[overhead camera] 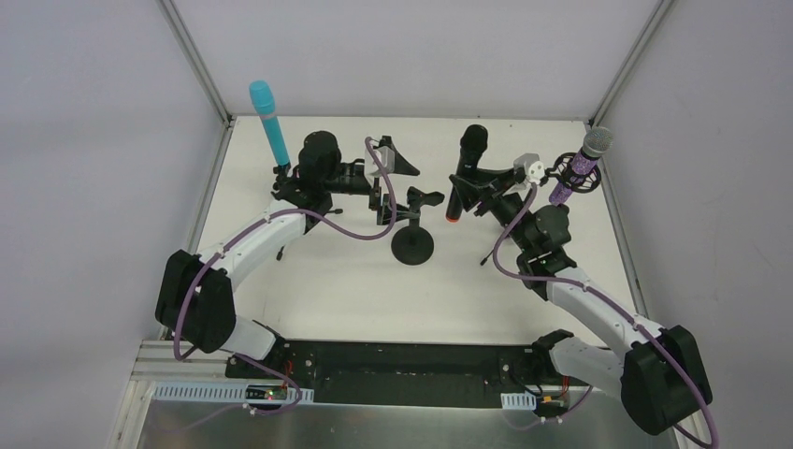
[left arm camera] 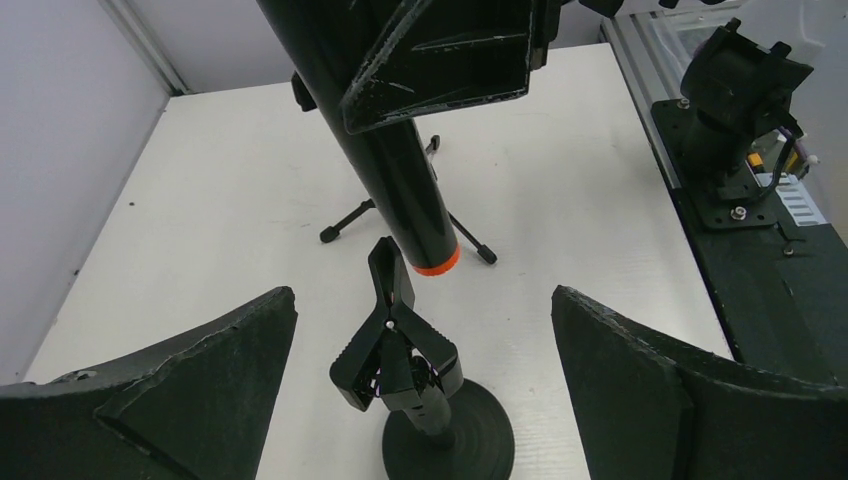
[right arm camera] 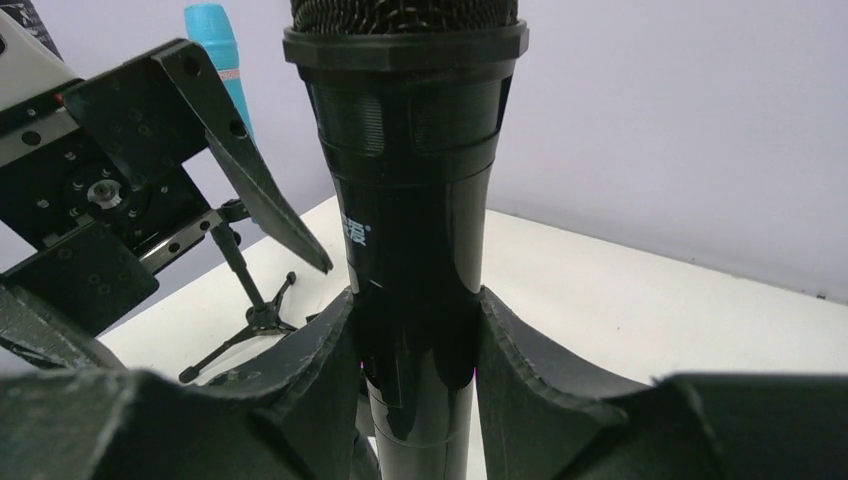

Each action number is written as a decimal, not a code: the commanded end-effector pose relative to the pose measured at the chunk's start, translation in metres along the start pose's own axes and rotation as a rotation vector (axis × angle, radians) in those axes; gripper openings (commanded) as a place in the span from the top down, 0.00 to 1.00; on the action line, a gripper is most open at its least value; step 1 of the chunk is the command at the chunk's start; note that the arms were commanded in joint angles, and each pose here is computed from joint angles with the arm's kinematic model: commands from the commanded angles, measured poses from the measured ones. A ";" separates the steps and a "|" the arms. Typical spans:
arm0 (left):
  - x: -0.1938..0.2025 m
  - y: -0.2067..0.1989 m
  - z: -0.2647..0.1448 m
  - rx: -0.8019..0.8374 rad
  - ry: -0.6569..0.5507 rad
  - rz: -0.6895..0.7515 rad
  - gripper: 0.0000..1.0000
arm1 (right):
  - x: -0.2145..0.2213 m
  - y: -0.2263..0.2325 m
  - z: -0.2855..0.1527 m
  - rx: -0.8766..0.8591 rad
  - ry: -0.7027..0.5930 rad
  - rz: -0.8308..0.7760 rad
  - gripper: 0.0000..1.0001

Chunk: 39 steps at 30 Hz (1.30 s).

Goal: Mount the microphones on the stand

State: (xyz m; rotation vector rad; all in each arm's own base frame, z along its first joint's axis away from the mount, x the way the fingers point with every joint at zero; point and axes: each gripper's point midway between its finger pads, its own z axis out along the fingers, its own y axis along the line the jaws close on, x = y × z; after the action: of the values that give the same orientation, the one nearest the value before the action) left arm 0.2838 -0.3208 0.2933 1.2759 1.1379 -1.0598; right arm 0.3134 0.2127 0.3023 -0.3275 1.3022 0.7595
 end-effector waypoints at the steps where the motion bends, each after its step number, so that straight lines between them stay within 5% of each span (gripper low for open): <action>1: -0.002 -0.007 -0.002 0.043 -0.017 0.048 0.02 | -0.054 0.007 0.012 -0.037 -0.202 -0.079 1.00; 34: 0.040 0.019 0.007 -0.057 0.000 0.008 0.14 | -0.041 0.012 0.014 -0.101 -0.256 -0.107 1.00; 36: 0.041 0.019 0.008 -0.050 -0.001 0.002 0.28 | -0.041 0.012 0.015 -0.105 -0.254 -0.109 1.00; 37: 0.040 0.019 0.009 -0.043 -0.002 -0.003 0.48 | -0.041 0.012 0.016 -0.108 -0.254 -0.110 1.00; 38: 0.040 0.019 0.010 -0.034 -0.003 -0.010 0.82 | -0.040 0.012 0.016 -0.108 -0.253 -0.110 1.00; 39: 0.039 0.019 0.010 -0.031 -0.003 -0.022 1.00 | -0.040 0.013 0.017 -0.112 -0.253 -0.109 1.00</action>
State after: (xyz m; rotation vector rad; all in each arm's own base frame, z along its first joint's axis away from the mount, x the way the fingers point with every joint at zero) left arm 0.3044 -0.3269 0.2389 1.2346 1.2320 -1.0616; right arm 0.3260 0.2219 0.3078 -0.3645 1.1501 0.7457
